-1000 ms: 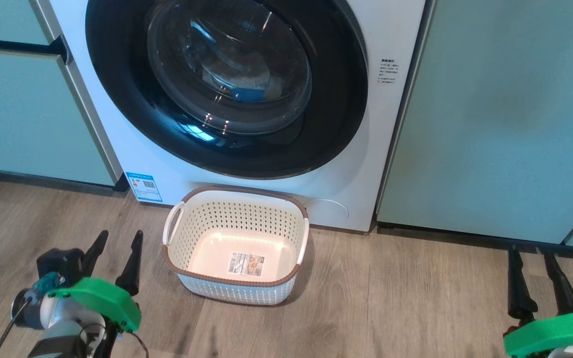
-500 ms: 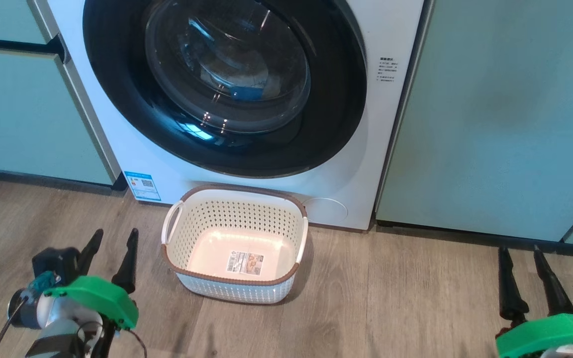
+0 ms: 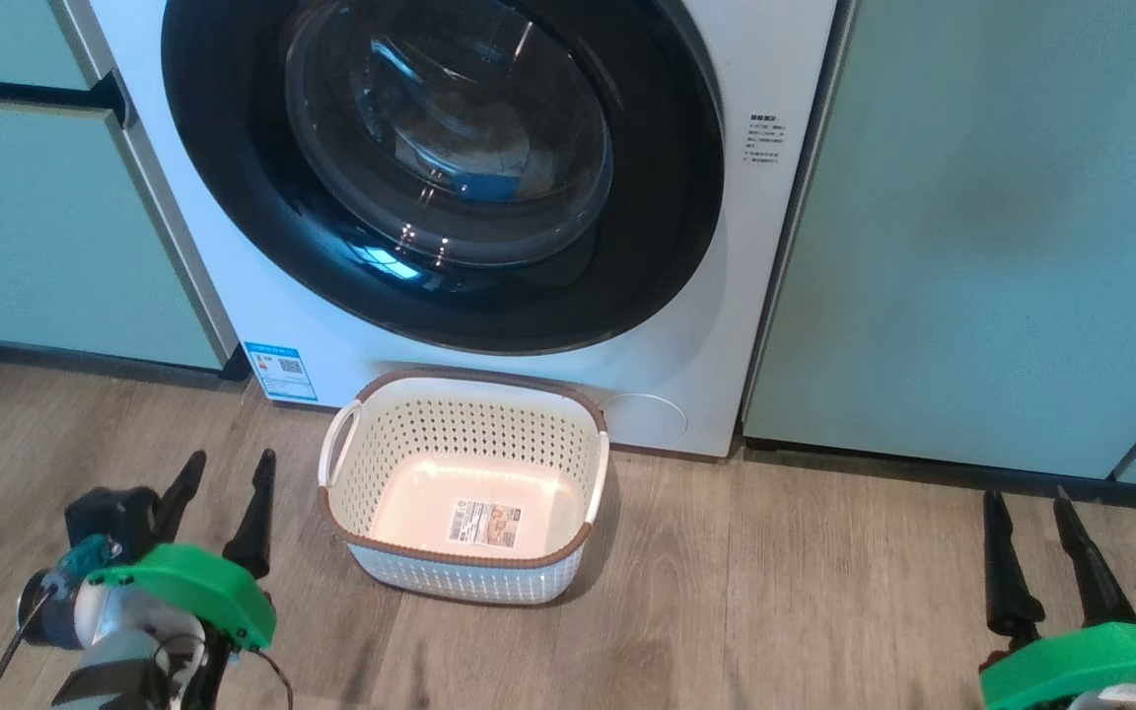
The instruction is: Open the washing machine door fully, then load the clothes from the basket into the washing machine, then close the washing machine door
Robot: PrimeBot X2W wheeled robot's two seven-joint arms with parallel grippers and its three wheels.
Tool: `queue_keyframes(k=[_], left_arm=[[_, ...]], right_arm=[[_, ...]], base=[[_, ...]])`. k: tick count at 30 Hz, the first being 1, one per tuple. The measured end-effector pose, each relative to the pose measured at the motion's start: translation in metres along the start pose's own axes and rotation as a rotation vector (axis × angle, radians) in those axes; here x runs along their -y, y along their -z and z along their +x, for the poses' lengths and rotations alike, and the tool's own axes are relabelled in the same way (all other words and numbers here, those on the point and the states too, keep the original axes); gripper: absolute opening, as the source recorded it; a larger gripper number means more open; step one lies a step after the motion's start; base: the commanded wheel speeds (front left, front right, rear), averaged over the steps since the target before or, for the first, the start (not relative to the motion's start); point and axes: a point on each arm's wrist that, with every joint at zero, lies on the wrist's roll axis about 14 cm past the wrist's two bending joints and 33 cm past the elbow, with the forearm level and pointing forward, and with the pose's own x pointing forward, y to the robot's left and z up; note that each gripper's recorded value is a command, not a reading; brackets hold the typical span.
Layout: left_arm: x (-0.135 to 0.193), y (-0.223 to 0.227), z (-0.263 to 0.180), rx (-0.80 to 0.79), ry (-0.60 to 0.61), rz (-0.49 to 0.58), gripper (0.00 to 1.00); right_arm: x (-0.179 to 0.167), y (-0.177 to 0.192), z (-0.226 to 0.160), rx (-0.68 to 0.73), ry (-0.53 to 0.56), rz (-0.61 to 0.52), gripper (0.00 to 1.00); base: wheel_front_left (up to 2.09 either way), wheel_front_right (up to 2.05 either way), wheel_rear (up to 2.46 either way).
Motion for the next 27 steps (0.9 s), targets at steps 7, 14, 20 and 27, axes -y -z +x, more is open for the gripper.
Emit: queue_keyframes(k=[7, 14, 20, 27], left_arm=[[0.002, 0.001, 0.001, -0.002, 0.004, 0.001, 1.0], [0.004, 0.001, 0.002, -0.004, 0.011, 0.002, 1.0], [0.004, 0.0, 0.002, -0.002, 0.012, 0.002, 1.0], [0.006, 0.016, -0.003, -0.045, 0.003, -0.016, 0.0]], right_arm=[[0.0, 0.001, -0.001, -0.002, 0.0, 0.001, 1.0], [0.001, 0.0, -0.003, 0.0, 0.004, 0.002, 1.0], [0.001, 0.0, -0.003, -0.001, 0.005, 0.002, 1.0], [0.004, 0.013, -0.008, -0.041, 0.014, 0.004, 0.0]], base=[[0.0, 0.0, 0.0], [0.0, 0.0, 0.0], [0.0, 0.0, 0.0], [0.0, 0.0, 0.0]])
